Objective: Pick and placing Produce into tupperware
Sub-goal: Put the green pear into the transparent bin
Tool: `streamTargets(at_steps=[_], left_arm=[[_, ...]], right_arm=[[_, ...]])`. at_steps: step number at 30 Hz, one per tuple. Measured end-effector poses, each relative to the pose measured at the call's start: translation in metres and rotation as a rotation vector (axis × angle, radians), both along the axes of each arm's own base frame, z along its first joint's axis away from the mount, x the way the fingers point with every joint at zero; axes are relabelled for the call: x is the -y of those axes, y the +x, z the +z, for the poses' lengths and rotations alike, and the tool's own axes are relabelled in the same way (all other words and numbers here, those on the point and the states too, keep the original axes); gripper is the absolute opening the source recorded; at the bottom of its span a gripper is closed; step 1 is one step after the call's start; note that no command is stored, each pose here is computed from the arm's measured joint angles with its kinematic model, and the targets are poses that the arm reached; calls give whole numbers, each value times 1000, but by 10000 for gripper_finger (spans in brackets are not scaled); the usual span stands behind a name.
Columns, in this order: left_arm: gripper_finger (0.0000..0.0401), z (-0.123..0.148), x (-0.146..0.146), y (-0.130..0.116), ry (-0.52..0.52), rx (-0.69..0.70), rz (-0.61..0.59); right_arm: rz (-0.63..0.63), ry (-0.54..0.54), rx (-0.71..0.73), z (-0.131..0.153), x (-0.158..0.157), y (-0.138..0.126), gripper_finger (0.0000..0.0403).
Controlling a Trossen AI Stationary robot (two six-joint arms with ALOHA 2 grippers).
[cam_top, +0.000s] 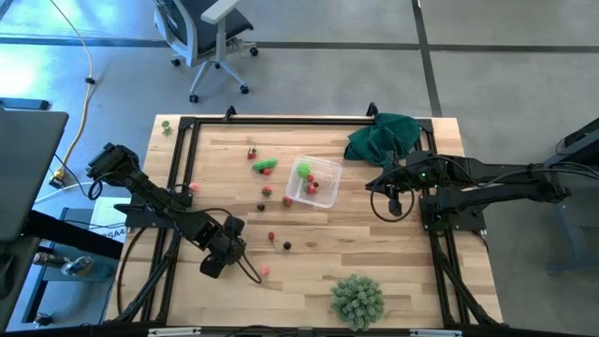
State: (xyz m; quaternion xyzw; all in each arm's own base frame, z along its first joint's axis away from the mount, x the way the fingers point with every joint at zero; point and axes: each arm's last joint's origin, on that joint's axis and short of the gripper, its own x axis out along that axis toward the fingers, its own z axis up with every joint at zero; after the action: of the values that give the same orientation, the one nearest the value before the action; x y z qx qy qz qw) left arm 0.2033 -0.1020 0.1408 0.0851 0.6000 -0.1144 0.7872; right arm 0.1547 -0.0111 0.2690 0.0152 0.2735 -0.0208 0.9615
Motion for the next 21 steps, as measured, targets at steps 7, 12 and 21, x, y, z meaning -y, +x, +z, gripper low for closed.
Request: streamTargets(at_steps=[7,12,21], left_arm=[[221,4,0,4,71,45,-94],[231,14,2,12,141,109,-112],[224,61,6,43,439,345,-157]], right_arm=[[0,0,0,0,0,0,24],[0,0,0,0,0,0,24],[0,0,0,0,0,0,24]])
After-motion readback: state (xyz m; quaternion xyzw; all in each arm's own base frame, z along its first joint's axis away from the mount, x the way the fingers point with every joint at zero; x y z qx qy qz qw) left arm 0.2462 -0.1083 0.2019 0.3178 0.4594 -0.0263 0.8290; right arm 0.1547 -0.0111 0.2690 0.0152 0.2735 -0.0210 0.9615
